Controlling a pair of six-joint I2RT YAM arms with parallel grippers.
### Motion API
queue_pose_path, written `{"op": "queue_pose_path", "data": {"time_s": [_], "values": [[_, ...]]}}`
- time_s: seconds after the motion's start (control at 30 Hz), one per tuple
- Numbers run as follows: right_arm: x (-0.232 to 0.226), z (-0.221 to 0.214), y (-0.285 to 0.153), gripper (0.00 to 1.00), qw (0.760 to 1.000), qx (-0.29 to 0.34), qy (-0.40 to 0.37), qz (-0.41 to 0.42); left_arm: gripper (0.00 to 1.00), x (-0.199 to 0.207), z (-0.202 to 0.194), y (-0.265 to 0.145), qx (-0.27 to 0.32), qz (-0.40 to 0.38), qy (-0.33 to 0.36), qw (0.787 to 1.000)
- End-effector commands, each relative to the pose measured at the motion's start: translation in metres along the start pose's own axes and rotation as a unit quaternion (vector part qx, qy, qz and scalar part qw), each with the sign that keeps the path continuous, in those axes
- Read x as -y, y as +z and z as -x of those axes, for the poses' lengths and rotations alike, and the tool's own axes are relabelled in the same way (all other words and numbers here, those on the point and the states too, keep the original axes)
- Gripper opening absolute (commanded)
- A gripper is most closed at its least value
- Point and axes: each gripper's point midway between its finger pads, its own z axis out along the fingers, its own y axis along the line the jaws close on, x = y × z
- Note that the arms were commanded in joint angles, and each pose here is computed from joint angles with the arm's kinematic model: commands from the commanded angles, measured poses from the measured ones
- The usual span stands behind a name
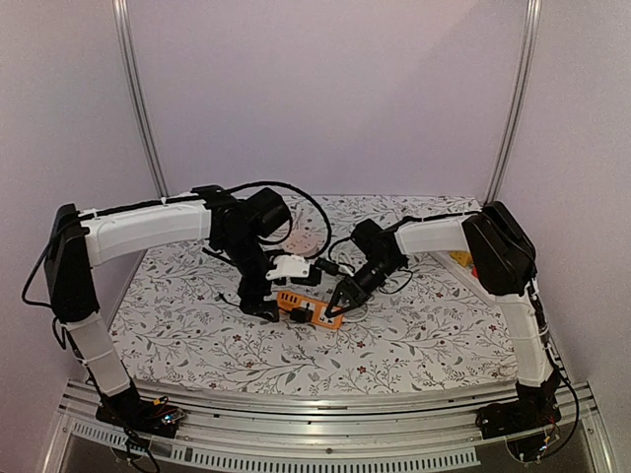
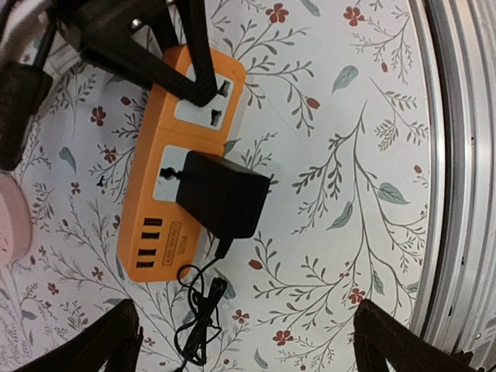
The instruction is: Insert the plug
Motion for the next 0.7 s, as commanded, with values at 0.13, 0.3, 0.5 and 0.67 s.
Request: {"op": "queue_pose_path", "data": {"time_s": [0.13,0.3,0.5,0.67], "values": [[0.036,-0.037,0.025,0.24,0.986,-0.048,0.157,-0.015,0.92,-0.021,0.035,0.044,0.007,0.025,0.101,0.995],[0.044,-0.040,0.023,0.24,0.981,-0.046,0.189,-0.017,0.83,-0.019,0.037,0.055,0.012,0.013,0.121,0.993],[0.045,-0.038,0.025,0.25,0.981,-0.045,0.189,-0.008,0.86,-0.021,0.029,0.055,-0.001,0.003,0.121,0.993],[0.047,-0.039,0.026,0.23,0.978,-0.044,0.202,0.008,0.92,-0.032,0.012,0.033,0.016,-0.008,0.117,0.993]]}}
